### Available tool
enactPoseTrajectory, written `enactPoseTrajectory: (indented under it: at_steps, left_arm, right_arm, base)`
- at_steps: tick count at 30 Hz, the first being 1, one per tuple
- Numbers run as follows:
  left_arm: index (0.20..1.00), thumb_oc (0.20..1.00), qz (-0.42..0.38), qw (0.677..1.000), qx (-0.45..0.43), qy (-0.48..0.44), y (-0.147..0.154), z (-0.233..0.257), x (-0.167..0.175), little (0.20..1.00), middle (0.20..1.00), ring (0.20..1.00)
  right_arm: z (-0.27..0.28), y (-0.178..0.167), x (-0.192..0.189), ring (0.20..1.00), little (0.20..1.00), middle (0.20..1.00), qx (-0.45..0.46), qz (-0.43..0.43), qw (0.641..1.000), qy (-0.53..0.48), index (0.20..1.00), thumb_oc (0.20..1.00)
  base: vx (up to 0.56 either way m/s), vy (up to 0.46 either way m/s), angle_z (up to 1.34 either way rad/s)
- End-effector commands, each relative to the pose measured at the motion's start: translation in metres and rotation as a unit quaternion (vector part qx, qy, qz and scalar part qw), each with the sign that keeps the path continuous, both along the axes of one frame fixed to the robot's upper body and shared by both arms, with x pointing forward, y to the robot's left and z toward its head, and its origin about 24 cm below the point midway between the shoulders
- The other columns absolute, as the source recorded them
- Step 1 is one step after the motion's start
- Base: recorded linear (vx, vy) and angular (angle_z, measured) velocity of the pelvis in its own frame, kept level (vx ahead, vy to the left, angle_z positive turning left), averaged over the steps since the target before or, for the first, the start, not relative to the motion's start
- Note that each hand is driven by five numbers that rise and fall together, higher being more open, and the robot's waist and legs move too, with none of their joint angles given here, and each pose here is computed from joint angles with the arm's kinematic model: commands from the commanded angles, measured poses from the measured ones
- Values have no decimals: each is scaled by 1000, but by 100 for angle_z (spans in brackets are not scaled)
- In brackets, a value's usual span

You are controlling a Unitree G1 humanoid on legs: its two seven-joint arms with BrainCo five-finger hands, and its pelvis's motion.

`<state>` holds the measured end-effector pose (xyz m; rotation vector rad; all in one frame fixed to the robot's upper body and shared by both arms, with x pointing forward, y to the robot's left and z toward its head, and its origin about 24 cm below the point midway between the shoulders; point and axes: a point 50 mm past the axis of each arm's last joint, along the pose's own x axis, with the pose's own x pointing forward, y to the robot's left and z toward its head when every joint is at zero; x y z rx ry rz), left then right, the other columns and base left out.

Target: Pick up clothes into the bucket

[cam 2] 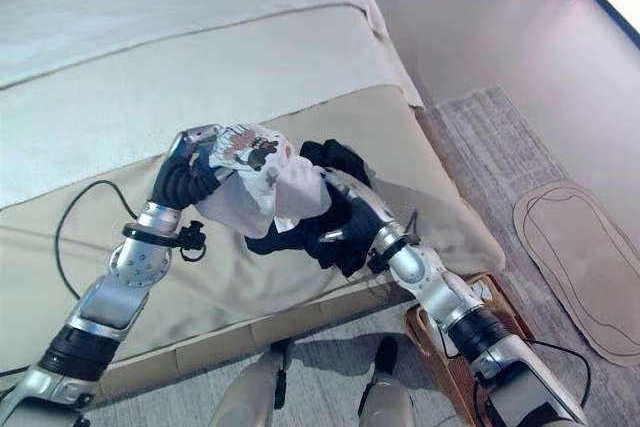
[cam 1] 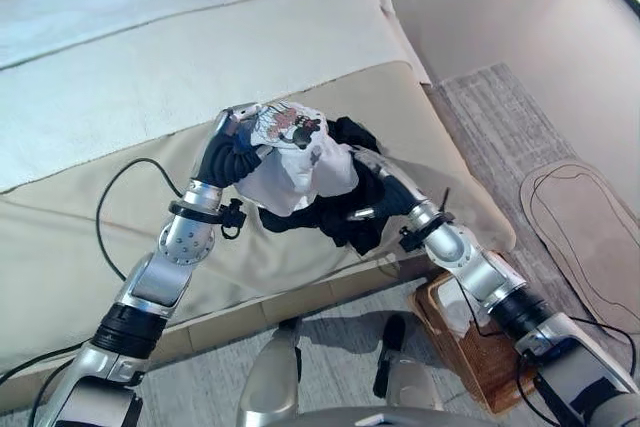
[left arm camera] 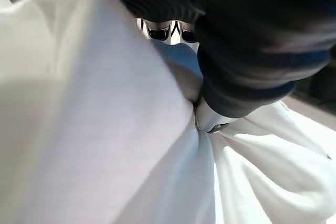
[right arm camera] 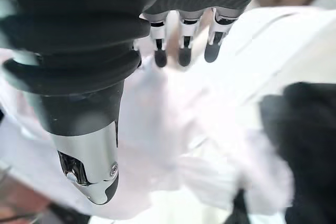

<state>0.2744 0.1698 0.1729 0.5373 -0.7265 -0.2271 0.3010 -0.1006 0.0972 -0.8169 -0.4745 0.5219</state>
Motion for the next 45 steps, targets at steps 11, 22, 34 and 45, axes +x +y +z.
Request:
enactPoseTrajectory:
  at_steps: [11, 22, 34, 45]
  left_arm:
    - [200, 200, -191, 980, -58, 13, -25, 23, -27, 200, 200, 200]
    - [200, 200, -228, 968, -107, 22, -44, 21, -37, 200, 200, 200]
    - [200, 200, -241, 960, -137, 46, -44, 16, -35, 200, 200, 200]
    - [595, 595, -127, 970, -203, 42, -9, -2, -32, 595, 595, 595]
  right_arm:
    - [16, 59, -21, 1000, 1000, 1000, 200, 135, 966, 95, 1000, 1000]
    - [17, 93, -29, 1000, 1000, 1000, 313, 156, 923, 162, 1000, 1000]
    - [5, 88, -27, 200, 200, 200, 311, 161, 914, 204, 200, 200]
    - [-30, 14, -28, 200, 200, 200, 402, 25, 884, 238, 200, 200]
  base:
    - [53, 0, -2]
    - [4, 1, -3]
    - [0, 0, 0]
    - [0, 0, 0]
